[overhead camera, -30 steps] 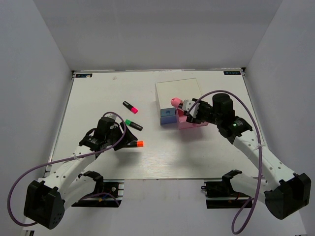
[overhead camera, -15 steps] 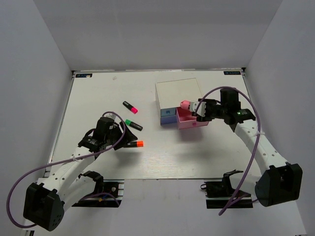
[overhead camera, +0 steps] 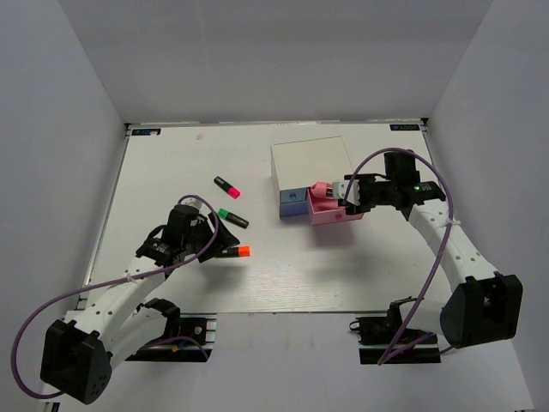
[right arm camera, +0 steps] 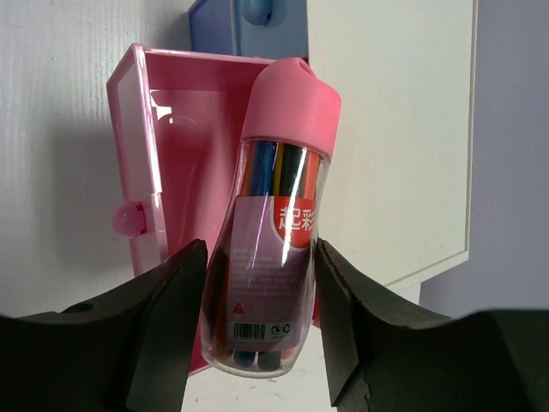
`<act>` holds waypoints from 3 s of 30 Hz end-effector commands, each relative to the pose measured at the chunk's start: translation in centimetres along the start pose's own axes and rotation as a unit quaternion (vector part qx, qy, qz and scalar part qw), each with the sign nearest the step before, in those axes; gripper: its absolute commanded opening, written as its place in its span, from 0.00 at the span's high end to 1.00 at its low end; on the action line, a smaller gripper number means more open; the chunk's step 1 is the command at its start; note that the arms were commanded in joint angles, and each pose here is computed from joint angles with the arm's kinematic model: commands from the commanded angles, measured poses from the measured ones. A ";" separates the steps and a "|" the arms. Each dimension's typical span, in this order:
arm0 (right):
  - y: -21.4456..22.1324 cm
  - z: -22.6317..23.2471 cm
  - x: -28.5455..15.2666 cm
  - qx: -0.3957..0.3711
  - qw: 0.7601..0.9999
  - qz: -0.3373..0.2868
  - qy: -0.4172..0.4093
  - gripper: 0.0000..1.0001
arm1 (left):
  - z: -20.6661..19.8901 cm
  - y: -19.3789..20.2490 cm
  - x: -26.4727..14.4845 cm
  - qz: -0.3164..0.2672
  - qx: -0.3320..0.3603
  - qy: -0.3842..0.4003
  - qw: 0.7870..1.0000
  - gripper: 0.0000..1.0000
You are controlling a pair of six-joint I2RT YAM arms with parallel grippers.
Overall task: Sort the stationery into containers
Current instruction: Place the stationery in the drawer, then close the drawer in the storage box.
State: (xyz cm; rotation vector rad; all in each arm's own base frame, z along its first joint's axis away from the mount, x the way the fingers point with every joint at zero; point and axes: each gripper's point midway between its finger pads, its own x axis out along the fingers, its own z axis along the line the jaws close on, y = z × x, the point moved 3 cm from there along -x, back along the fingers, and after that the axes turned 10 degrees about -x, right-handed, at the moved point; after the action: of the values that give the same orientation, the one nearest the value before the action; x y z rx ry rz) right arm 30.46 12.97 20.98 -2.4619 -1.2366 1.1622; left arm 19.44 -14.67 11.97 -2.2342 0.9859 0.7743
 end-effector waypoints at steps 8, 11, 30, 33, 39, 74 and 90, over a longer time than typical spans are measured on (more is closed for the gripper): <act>-1.6 -3.5 -1.3 -0.008 0.997 -0.026 0.068 0.45 | -0.4 0.0 0.3 0.002 0.007 0.010 1.000 0.25; -1.9 -3.3 -1.2 -0.003 0.997 -0.035 0.066 0.45 | -0.4 0.0 0.3 0.002 0.007 0.009 1.000 0.25; -2.3 -2.7 -1.3 0.007 0.997 -0.042 0.056 0.38 | -0.4 0.0 0.3 0.002 0.007 0.009 1.000 0.25; -3.3 -3.0 -1.6 0.029 0.996 -0.067 0.051 0.75 | -0.4 0.0 0.3 0.002 0.007 0.009 1.000 0.25; -6.0 -0.9 -1.9 0.032 0.989 -0.139 -0.034 1.00 | -0.4 0.0 0.3 0.002 0.007 0.009 1.000 0.25; 1.2 -0.4 5.8 0.119 0.988 0.039 0.092 1.00 | -0.9 -0.3 0.5 0.005 0.007 0.013 1.000 0.25; 0.3 -1.5 8.0 0.099 0.984 0.055 0.136 1.00 | -0.7 -0.2 0.5 0.001 0.007 0.011 1.000 0.25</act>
State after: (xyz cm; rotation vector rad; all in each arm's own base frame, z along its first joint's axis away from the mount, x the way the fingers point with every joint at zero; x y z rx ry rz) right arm 33.48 18.42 16.03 -2.4348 -0.8855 1.0021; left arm 19.84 -14.95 11.19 -2.2220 0.9999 0.8033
